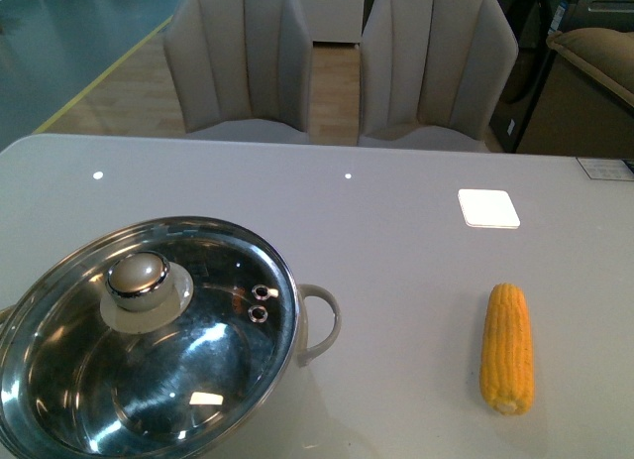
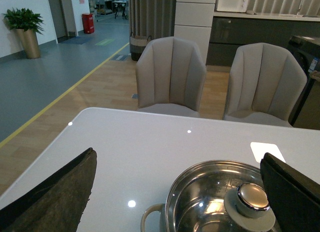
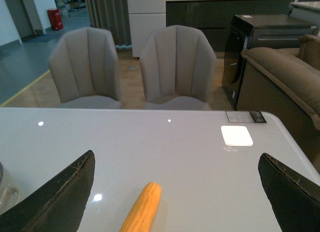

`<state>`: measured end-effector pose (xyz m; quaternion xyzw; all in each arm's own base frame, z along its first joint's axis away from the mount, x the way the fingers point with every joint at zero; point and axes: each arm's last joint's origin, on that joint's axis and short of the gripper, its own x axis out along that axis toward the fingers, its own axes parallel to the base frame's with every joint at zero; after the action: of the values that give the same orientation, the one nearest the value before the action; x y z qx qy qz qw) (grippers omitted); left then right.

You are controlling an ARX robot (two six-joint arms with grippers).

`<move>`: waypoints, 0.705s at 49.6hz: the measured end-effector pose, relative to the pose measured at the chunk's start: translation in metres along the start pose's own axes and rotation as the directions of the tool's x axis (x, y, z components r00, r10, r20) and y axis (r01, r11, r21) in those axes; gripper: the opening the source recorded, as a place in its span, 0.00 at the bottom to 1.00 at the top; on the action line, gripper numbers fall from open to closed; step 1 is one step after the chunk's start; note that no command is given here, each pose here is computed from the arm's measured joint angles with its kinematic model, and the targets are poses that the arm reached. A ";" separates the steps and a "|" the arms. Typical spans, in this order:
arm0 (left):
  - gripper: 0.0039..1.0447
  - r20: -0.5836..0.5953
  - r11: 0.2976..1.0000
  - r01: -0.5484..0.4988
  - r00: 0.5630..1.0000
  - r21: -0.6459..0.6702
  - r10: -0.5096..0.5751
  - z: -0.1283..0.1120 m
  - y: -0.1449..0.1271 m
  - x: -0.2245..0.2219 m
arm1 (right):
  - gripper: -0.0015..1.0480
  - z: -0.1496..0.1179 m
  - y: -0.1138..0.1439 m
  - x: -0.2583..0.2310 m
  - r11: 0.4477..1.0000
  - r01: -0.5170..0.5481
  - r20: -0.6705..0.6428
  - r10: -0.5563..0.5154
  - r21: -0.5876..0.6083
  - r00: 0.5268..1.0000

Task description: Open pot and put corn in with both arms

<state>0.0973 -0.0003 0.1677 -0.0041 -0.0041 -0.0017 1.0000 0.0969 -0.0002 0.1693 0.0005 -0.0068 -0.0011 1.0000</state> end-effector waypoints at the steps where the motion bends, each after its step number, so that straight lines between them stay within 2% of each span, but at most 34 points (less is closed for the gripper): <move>1: 0.93 0.000 1.000 0.000 1.000 0.000 0.000 0.000 0.000 0.000 | 0.92 0.000 0.000 0.000 1.000 0.000 0.000 0.000 0.000 1.000; 35: 0.93 0.000 1.000 0.000 1.000 0.000 0.000 0.000 0.000 0.000 | 0.92 0.000 0.000 0.000 1.000 0.000 0.000 0.000 0.000 1.000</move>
<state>0.0973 -0.0003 0.1677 -0.0041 -0.0041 -0.0017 1.0000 0.0969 -0.0002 0.1693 0.0005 -0.0068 -0.0011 1.0000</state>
